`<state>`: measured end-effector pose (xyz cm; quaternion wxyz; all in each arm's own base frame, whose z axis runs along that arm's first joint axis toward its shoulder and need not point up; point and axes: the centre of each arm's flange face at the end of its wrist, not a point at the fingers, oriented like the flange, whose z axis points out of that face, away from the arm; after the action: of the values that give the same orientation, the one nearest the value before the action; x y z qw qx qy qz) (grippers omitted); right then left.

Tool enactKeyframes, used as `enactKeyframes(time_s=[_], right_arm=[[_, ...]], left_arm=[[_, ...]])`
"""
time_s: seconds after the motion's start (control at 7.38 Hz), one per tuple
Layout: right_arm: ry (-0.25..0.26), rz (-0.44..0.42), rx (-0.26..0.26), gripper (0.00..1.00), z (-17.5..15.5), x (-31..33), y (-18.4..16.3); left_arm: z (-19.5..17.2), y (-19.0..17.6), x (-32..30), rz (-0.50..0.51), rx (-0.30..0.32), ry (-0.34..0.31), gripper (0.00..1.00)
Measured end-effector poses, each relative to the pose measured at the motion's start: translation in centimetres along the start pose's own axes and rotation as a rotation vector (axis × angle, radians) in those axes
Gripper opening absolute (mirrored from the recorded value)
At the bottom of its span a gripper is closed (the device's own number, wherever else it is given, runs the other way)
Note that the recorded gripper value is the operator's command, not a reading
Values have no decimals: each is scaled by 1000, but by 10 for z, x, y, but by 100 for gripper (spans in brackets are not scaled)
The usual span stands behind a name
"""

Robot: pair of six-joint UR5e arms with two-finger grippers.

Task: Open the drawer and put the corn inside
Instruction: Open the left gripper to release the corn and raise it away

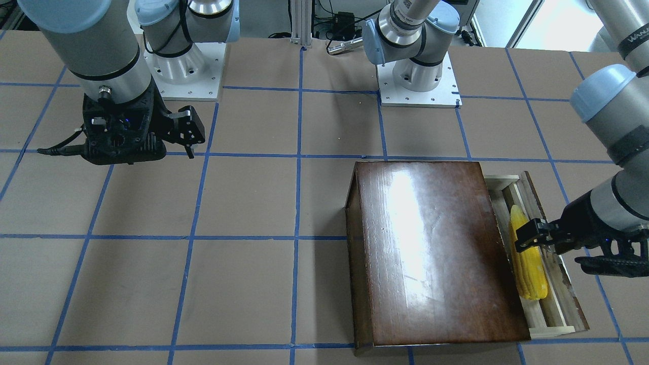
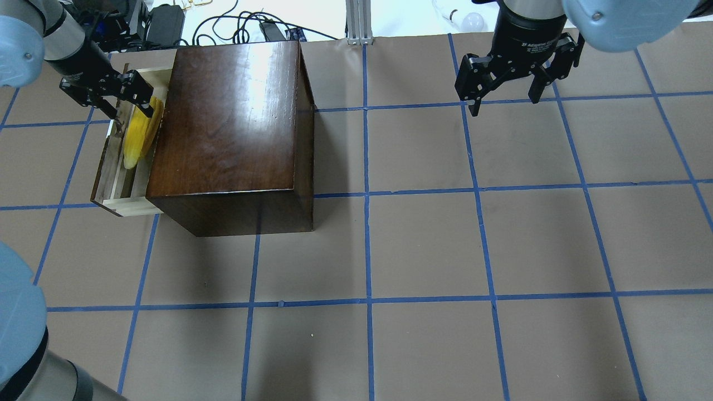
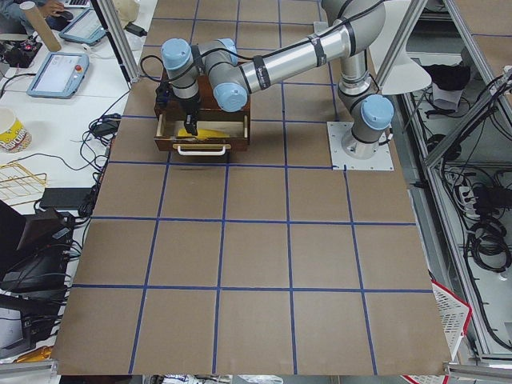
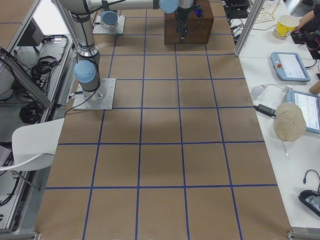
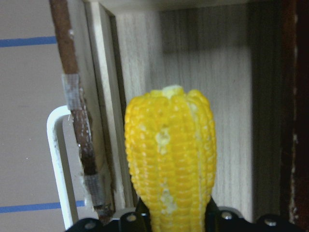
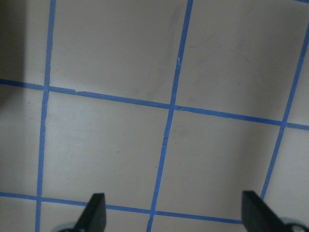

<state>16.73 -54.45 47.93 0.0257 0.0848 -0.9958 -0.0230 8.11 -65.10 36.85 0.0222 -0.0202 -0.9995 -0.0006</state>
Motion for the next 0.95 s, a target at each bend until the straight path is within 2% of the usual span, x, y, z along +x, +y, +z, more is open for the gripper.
enactKeyframes(time_s=[0.27, 0.54, 0.95], right_arm=[[0, 0, 0, 100, 0, 0, 0], [0, 0, 0, 100, 0, 0, 0], [0, 0, 0, 100, 0, 0, 0]], left_arm=[[-23, 10, 4, 0, 13, -13, 100], [-61, 27, 23, -18, 32, -21, 100], [-119, 63, 131, -48, 77, -27, 100]])
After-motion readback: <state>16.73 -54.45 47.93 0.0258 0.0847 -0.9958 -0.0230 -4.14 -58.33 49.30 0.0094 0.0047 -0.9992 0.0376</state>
